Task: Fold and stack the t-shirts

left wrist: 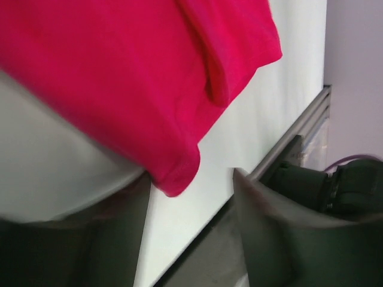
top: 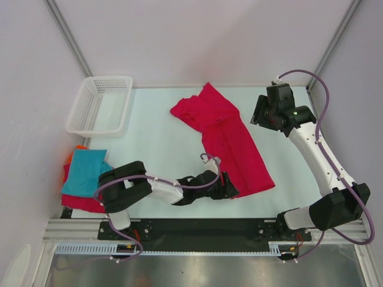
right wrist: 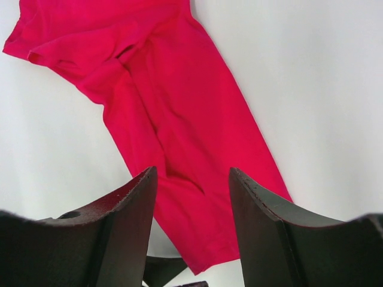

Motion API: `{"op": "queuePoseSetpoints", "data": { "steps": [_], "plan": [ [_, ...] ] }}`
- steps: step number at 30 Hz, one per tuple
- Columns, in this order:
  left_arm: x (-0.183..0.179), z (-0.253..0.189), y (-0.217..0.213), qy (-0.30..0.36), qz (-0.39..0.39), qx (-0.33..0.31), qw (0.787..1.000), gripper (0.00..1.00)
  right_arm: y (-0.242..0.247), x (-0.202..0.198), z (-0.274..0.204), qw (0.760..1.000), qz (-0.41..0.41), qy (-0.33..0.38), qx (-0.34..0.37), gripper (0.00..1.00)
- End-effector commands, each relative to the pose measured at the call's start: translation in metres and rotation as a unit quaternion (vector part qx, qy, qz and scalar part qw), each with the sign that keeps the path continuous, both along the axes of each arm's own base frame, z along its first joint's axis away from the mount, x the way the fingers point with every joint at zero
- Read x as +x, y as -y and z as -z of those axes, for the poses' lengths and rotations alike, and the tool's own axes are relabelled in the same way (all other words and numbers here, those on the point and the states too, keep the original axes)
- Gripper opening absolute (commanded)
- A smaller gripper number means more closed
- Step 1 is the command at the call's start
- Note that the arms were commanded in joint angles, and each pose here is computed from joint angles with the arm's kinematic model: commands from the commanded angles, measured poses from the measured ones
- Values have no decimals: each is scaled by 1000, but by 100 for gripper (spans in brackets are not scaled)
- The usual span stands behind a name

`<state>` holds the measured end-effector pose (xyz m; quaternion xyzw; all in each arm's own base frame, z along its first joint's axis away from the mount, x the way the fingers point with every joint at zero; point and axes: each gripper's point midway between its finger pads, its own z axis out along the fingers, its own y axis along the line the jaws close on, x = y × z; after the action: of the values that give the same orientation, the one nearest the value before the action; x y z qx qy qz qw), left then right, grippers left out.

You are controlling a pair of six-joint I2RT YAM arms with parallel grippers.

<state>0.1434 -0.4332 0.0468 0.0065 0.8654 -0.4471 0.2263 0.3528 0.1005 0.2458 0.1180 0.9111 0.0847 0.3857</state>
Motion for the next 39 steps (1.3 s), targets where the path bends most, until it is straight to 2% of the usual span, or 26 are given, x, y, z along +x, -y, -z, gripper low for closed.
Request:
{"op": "queuePoseSetpoints", "data": {
  "steps": [1,6,7,10,12,16,21,22,23,24,25,26,28,29,32,35,39],
  "plan": [
    [-11,1,-2,-60,11,-10,998,38,7,0,-8,1000,3,14,-9,57],
    [-1,0,-23,-40,-18,18,999,26,7,-2,-6,1000,2,10,-8,57],
    [0,2,-25,-36,-20,25,999,17,7,-4,-5,1000,0,9,-8,57],
    [3,4,-33,-36,-21,29,999,3,7,-8,-9,1000,-2,12,-4,57],
    [2,6,-46,-37,-24,37,998,0,6,-12,-14,1000,-6,16,0,56],
    [-9,14,-92,-59,-38,64,995,0,0,-22,-13,1000,-24,11,10,57],
    [-42,21,-159,-92,-67,60,992,0,-20,-30,-2,998,-58,-6,24,57],
    [-53,37,-180,-118,-83,77,987,0,-24,-31,2,998,-62,-11,25,57],
    [-54,23,-183,-114,-88,44,989,0,-27,-32,3,997,-67,-13,27,57],
    [-56,23,-190,-117,-97,37,988,0,-33,-33,5,997,-77,-17,27,57],
    [-64,37,-207,-139,-112,58,982,0,-38,-34,5,996,-82,-18,29,57],
    [-63,20,-205,-130,-112,16,985,0,-41,-34,8,996,-84,-24,29,57],
    [-67,24,-218,-139,-128,20,982,1,-53,-39,11,994,-97,-30,33,57],
    [-64,9,-217,-128,-131,-15,983,2,-57,-42,17,994,-99,-39,33,57],
    [-63,1,-223,-124,-143,-32,981,3,-76,-57,35,990,-118,-61,45,57],
    [-63,-2,-223,-122,-143,-28,982,3,-88,-74,55,987,-123,-84,57,57],
    [-63,-2,-220,-118,-132,0,984,2,-103,-127,118,975,-138,-157,74,58]
  ]
}}
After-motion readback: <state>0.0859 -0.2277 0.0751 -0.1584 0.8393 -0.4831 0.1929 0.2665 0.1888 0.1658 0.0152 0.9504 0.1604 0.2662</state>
